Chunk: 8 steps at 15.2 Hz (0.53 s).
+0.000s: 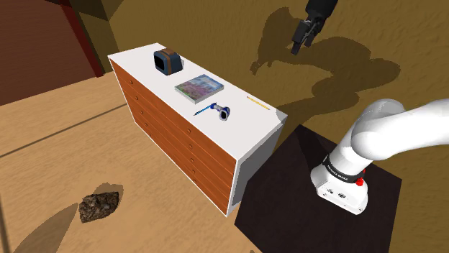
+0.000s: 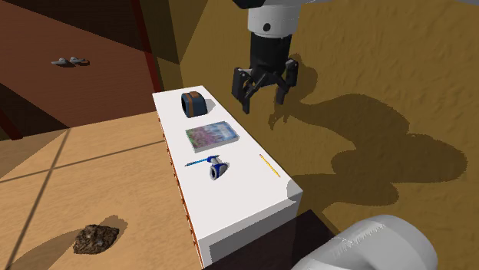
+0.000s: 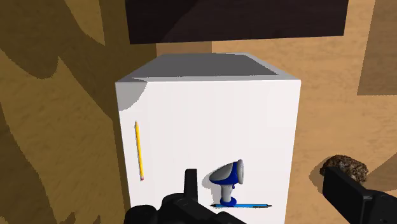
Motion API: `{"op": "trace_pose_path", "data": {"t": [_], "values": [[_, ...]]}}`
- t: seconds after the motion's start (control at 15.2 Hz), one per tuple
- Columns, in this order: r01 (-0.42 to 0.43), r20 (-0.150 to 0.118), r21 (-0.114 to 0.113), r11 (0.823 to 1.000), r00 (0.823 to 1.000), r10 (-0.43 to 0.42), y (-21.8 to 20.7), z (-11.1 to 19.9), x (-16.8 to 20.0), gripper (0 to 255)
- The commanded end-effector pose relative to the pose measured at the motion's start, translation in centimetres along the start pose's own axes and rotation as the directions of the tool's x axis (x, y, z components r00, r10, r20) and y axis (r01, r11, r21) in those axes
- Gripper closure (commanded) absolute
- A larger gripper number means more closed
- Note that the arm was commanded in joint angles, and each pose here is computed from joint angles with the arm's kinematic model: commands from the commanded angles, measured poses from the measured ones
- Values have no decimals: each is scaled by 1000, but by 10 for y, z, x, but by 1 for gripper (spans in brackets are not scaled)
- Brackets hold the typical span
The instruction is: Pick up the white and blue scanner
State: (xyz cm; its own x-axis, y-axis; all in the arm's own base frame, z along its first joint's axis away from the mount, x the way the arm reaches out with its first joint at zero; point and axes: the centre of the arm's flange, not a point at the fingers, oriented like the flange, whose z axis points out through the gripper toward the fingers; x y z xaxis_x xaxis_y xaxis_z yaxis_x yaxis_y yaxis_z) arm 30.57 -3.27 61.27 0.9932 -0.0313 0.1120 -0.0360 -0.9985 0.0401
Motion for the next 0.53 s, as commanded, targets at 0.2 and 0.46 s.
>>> {"op": "trace_pose_path", "data": {"t": [0.2,0.46], "values": [[14,17,4,1000,1000,-14,0,30,28,0],[32,40,9,999,999,-32,-2,72,65,0]]}}
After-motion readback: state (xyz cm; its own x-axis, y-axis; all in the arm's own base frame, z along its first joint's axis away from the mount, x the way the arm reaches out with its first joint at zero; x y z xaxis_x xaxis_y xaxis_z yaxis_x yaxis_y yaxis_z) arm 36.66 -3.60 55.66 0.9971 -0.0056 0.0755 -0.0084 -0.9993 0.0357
